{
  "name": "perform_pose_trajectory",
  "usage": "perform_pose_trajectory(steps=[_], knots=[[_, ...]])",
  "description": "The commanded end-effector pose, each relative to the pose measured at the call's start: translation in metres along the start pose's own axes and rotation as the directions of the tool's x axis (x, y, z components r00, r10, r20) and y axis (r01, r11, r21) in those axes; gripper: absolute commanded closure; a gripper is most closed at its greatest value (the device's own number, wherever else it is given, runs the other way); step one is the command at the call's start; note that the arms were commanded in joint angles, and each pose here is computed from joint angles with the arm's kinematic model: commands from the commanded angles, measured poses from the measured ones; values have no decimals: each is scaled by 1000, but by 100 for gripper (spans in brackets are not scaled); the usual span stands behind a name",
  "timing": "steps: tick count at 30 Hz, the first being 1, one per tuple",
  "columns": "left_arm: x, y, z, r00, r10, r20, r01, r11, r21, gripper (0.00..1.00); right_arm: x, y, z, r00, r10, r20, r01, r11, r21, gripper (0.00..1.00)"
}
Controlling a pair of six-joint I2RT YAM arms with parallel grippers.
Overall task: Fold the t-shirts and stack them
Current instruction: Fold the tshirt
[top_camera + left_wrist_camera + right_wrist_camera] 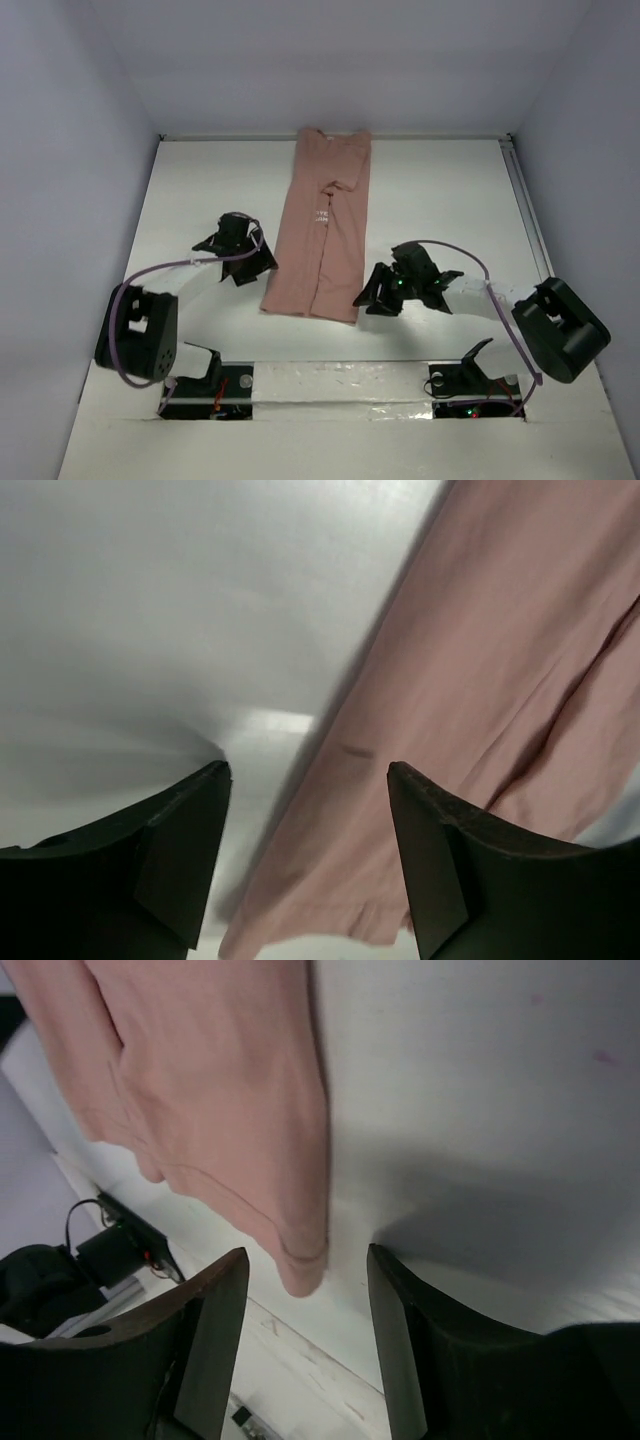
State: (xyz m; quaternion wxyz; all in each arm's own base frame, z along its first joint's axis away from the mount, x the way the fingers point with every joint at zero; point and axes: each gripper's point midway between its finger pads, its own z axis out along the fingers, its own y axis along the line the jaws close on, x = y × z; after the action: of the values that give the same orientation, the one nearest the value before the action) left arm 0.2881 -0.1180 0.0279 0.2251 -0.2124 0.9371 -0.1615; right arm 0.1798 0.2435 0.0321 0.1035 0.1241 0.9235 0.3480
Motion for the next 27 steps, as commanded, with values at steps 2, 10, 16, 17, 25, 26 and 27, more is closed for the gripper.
perform_pose_trajectory(steps=[2,10,16,17,25,26,27], knots=[[63,39,-26,988,-29,-149,14,995,-98,40,14,7,18,997,67,-35,-69,997,-47,47],[95,36,-46,969,-6,-245,-7,999,-51,46,25,-18,18,986,151,-65,-146,987,69,73],[123,30,-52,937,49,-346,-48,999,12,53,17,-51,-6,987,155,36,-159,971,176,99],[132,29,-54,927,70,-369,-66,998,23,53,16,-55,-11,988,146,45,-151,972,179,96],[155,26,-57,893,113,-435,-94,993,64,52,27,-58,-32,995,100,23,-102,981,166,51],[155,25,-55,894,113,-434,-92,993,69,52,28,-58,-32,994,103,25,-106,981,163,51],[154,24,-54,895,116,-431,-94,993,73,52,25,-55,-31,994,100,37,-104,984,141,51]])
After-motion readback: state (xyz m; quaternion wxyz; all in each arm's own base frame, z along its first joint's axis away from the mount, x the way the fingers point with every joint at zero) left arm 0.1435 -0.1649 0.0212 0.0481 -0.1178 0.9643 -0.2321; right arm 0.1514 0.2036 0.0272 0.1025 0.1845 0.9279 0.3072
